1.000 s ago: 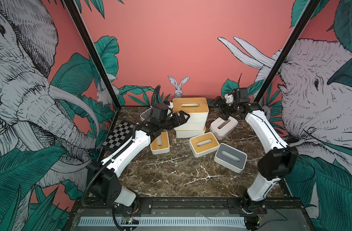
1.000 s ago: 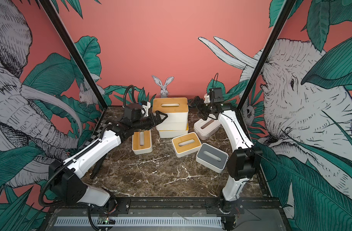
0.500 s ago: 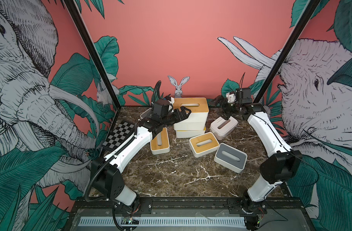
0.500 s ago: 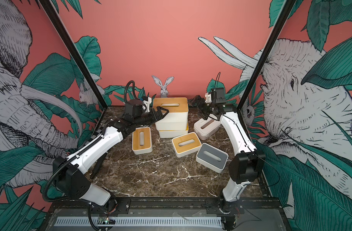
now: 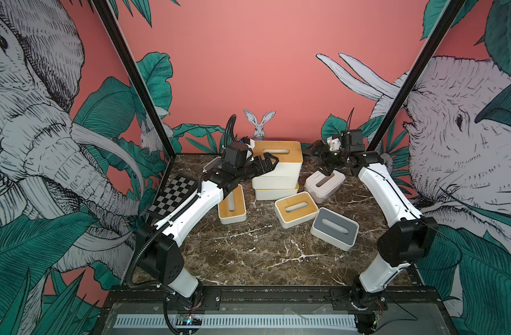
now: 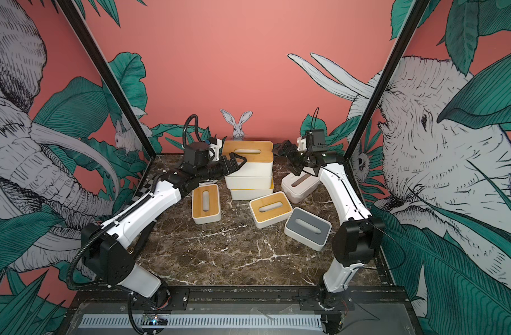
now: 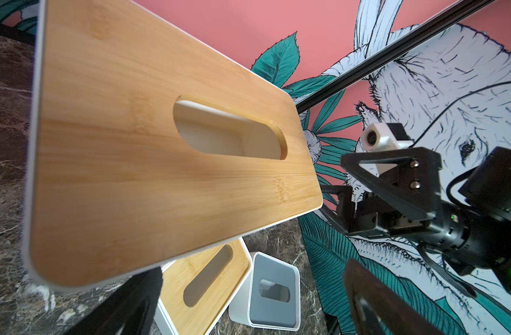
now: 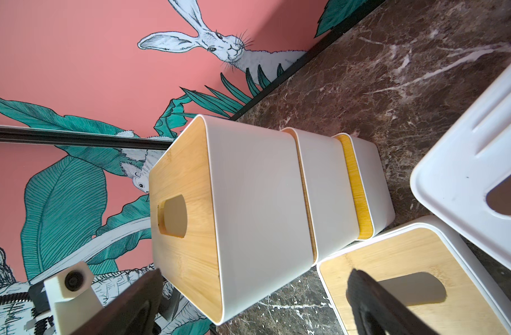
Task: Stack the tissue boxes
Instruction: Place the tissue box at the tissue box, then adjust the tissue box on the tissue box, then pick up the tissue box from the center of the board.
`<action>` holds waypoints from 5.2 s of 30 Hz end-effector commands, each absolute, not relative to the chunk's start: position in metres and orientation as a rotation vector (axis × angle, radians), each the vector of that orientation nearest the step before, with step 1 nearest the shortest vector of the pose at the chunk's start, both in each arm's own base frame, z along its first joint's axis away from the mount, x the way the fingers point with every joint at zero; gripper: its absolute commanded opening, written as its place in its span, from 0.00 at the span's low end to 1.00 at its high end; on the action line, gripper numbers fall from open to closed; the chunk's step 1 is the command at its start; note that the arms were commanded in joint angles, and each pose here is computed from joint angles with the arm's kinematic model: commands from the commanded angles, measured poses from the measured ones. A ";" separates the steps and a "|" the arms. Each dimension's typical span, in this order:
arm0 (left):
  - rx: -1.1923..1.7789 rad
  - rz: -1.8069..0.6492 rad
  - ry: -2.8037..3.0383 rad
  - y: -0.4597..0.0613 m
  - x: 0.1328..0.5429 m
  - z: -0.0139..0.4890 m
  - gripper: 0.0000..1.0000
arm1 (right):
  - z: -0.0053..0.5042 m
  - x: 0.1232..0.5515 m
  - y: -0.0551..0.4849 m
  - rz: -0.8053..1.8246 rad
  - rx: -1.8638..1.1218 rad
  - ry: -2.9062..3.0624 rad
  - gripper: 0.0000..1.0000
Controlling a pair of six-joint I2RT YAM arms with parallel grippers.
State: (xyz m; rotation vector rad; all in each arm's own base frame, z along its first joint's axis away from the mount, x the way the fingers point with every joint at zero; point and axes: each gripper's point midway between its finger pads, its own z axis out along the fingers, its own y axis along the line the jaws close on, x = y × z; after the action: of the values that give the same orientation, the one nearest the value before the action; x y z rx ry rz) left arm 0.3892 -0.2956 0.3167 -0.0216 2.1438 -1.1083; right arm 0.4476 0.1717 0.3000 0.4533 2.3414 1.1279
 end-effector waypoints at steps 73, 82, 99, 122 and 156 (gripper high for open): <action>-0.455 -1.192 2.286 -0.239 0.456 0.206 0.18 | 0.193 0.488 0.152 1.219 0.729 2.418 0.54; -0.428 -1.147 2.245 -0.212 0.430 0.240 0.19 | 0.208 0.485 0.141 1.198 0.717 2.399 0.56; -0.281 -0.854 2.226 -0.153 0.354 0.286 0.83 | 0.243 0.451 0.119 1.097 0.635 2.408 0.65; -0.124 -0.140 2.709 -0.082 0.347 0.166 0.97 | 0.322 0.350 0.083 0.867 0.361 2.193 0.99; -0.500 -0.064 2.801 -0.080 0.371 0.061 0.56 | 0.309 0.337 0.094 0.958 0.363 2.176 0.99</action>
State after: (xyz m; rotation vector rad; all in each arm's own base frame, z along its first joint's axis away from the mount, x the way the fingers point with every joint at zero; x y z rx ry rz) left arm 0.3774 -0.0822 0.0412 -0.4238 2.8610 -0.0414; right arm 0.3347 0.0911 0.3096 0.3910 2.1906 0.9537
